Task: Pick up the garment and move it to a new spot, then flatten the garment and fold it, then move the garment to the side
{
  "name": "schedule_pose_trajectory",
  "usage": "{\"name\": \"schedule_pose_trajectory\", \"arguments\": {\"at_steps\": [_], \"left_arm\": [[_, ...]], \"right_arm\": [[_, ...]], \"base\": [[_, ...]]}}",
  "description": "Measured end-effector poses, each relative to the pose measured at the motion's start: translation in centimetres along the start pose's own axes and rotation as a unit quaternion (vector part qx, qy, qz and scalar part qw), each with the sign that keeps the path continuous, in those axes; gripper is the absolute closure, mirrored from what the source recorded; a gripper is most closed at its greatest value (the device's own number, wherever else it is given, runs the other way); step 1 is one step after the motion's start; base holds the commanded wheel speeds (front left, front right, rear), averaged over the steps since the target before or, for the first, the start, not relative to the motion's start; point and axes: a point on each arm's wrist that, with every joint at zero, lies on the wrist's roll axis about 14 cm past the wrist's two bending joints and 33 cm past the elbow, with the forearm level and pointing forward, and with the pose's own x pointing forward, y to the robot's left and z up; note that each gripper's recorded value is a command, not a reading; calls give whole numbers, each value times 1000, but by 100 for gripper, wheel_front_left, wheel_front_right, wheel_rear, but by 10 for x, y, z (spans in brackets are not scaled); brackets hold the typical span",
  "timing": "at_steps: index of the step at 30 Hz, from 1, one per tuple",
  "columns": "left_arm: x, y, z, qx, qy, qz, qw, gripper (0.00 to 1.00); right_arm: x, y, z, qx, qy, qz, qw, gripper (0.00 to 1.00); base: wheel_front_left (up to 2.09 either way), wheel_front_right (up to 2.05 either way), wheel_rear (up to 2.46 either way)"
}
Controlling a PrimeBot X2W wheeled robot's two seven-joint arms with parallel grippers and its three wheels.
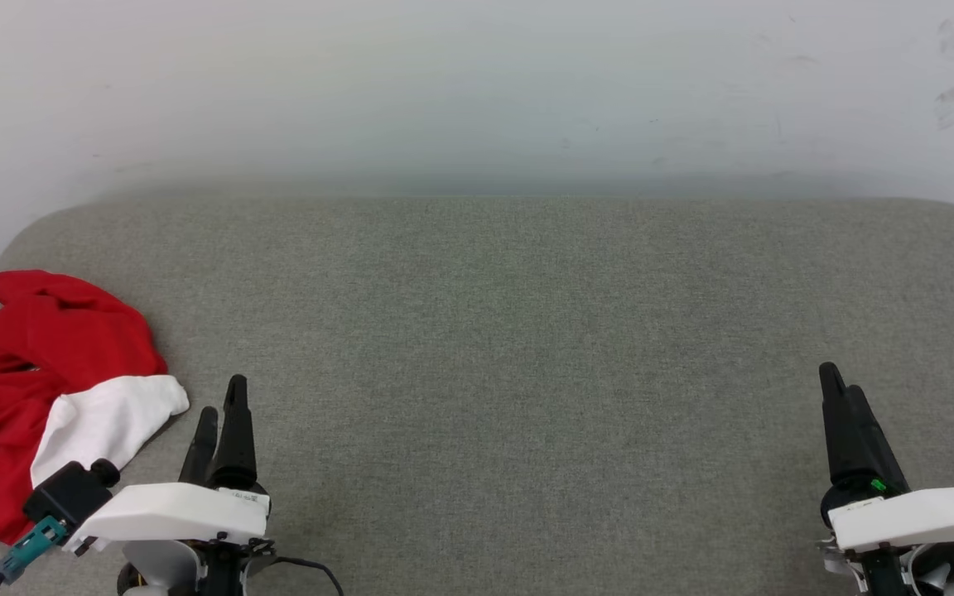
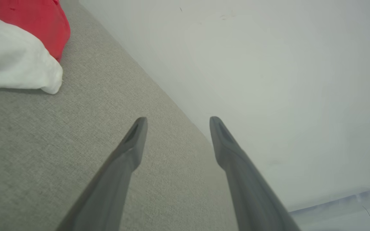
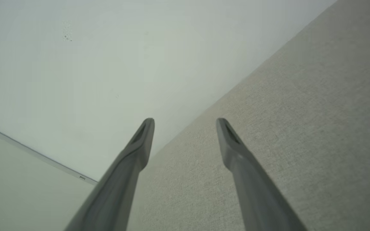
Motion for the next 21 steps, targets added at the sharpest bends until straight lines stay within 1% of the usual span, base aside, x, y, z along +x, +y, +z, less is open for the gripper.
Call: {"name": "schedule_pose_trajectory", "arguments": {"at_steps": [5, 12, 21], "left_arm": [[0, -4, 0, 48, -6, -1, 999, 0], [-1, -9, 1, 110, -15, -4, 994, 0], [-2, -13, 0, 186, -24, -9, 982, 0]], "right_arm": [[0, 5, 0, -48, -2, 10, 999, 0], [-2, 7, -1, -100, -4, 16, 995, 0], [-2, 12, -1, -158, -9, 27, 987, 0]], "base": [[0, 0, 0], [0, 0, 0], [0, 0, 0]]}}
